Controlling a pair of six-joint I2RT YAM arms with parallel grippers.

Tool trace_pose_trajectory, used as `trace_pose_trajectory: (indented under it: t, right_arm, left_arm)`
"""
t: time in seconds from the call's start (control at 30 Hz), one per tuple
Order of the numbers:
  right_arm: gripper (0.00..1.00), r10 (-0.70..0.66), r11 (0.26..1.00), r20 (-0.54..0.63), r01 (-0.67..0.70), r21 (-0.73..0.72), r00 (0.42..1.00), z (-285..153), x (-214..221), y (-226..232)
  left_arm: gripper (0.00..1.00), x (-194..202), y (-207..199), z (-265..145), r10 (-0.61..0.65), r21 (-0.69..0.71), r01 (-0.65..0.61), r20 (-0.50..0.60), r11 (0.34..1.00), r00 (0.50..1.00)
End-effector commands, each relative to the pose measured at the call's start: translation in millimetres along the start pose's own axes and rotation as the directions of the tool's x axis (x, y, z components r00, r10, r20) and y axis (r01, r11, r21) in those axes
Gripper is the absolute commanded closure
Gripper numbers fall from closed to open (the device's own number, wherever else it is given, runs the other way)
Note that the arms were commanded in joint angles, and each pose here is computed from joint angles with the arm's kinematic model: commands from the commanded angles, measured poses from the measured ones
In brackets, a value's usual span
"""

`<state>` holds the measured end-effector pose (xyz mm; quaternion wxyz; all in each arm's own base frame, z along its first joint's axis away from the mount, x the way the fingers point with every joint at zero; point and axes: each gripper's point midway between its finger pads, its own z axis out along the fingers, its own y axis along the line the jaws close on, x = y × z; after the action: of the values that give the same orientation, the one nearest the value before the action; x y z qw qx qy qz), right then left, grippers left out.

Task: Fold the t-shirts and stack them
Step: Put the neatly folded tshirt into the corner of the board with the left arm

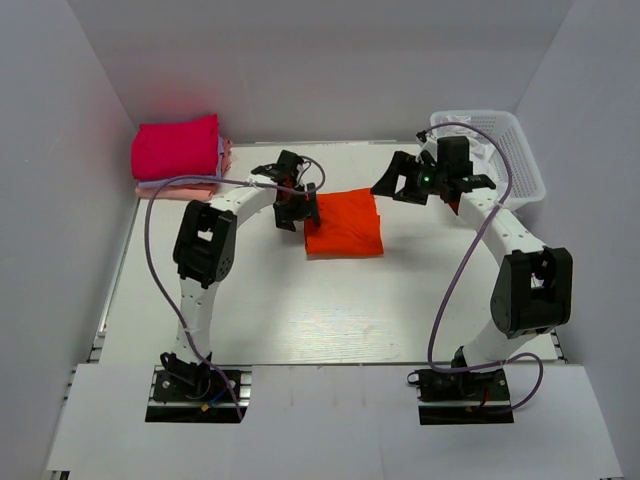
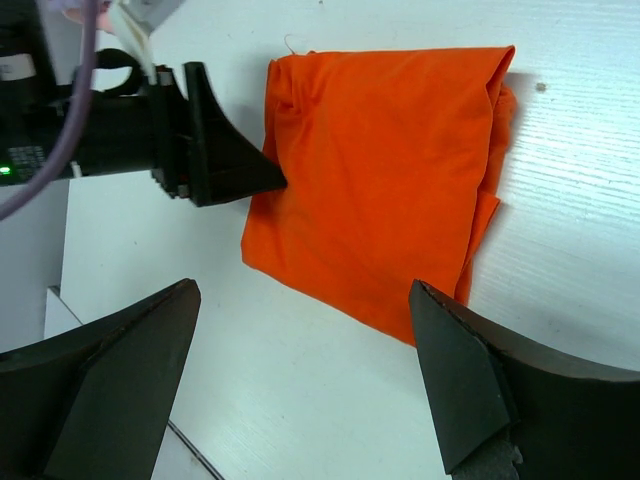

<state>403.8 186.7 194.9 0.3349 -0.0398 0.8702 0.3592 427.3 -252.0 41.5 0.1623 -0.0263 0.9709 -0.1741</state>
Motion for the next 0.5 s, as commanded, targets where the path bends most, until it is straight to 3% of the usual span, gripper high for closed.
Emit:
trace_pose_trajectory:
  t: [0.0,0.07,0.2,0.43,0.47]
  right_arm:
    - [0.09,-0.015,1.0,0.009,0.015,0.014,1.0,-4.2,-3.7,-0.4]
    - [0.09,-0.021,1.0,0.02,0.02,0.023,1.0,-6.5,-3.6,-0.5]
    - [0.09,-0.017,0.999,0.024,0.016,0.039,1.0,-8.1,-1.7,-4.4]
    - [0.09,-0.004,0.999,0.024,0.003,0.05,1.0,-8.2,1.3,-7.0]
    - [0.09,-0.005,0.998,0.027,0.003,0.06,1.0,-9.3,0.9,-9.9]
  left_arm:
    - [0.18,4.1,0.7,13.7,-0.007,-0.049,0.007,-0.01,0.999,1.0]
    - [0.2,1.0,3.3,14.7,0.024,-0.115,-0.021,0.02,0.993,1.0]
    - [0.25,18.3,11.2,27.8,0.082,-0.225,-0.084,-0.02,0.971,0.996]
    - [0.53,45.3,12.3,54.5,0.095,-0.224,-0.113,-0.092,0.968,0.991]
    - [0.62,49.3,7.2,55.0,0.102,-0.21,-0.121,-0.101,0.97,0.99]
